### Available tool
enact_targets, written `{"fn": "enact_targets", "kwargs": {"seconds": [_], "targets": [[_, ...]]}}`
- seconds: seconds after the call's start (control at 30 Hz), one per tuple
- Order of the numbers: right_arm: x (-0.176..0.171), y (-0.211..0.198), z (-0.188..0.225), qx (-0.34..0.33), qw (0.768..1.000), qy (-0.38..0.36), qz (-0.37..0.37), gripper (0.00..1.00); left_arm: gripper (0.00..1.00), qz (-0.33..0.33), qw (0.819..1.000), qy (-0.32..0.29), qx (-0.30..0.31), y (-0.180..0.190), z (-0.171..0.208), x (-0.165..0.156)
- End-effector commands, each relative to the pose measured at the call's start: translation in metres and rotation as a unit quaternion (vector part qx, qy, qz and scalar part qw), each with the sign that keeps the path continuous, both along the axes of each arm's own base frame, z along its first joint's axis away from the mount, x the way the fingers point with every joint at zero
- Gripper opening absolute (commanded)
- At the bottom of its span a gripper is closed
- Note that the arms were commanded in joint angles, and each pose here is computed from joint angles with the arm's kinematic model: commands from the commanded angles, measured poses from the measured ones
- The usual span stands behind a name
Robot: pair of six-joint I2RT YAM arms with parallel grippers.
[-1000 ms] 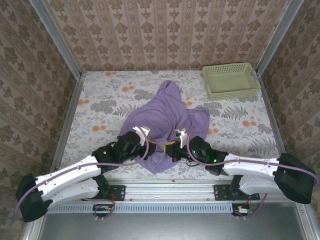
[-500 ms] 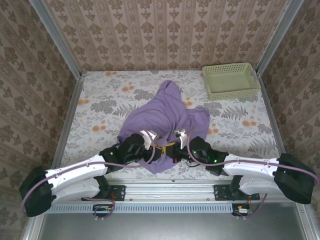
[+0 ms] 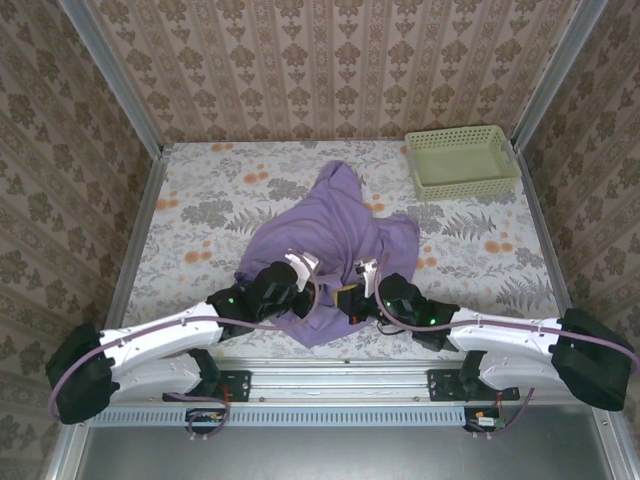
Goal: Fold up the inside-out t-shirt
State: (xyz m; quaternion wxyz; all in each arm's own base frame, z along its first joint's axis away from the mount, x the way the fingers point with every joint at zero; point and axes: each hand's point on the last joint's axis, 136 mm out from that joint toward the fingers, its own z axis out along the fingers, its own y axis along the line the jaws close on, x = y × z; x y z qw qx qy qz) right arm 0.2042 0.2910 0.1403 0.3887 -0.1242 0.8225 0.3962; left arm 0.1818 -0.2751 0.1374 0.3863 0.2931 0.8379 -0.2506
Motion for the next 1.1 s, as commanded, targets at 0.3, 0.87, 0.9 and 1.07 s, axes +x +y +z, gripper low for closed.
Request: {"fn": "enact_targets", "kwargs": {"seconds": [0.3,0.87,0.9,1.07], "targets": [[0.022,-0.053,0.000,-0.129,0.985,-0.029,-0.114,0.40,0.00,-0.005,0.999,-0.003,-0.040,-0.006,0.033,0.002],[-0.003,0.010,0.007,-0.178,0.976,-0.109,-0.057,0.50,0.00,-0.022,0.998,0.019,-0.060,-0.015,0.039,-0.002],[0.000,0.011,0.006,-0.184,0.975,-0.109,-0.061,0.49,0.00,-0.027,0.997,0.020,-0.064,-0.016,0.041,-0.003],[0.005,0.016,0.011,-0.162,0.981,-0.096,-0.055,0.16,0.06,-0.002,0.998,0.020,-0.058,-0.007,0.042,0.007]]}}
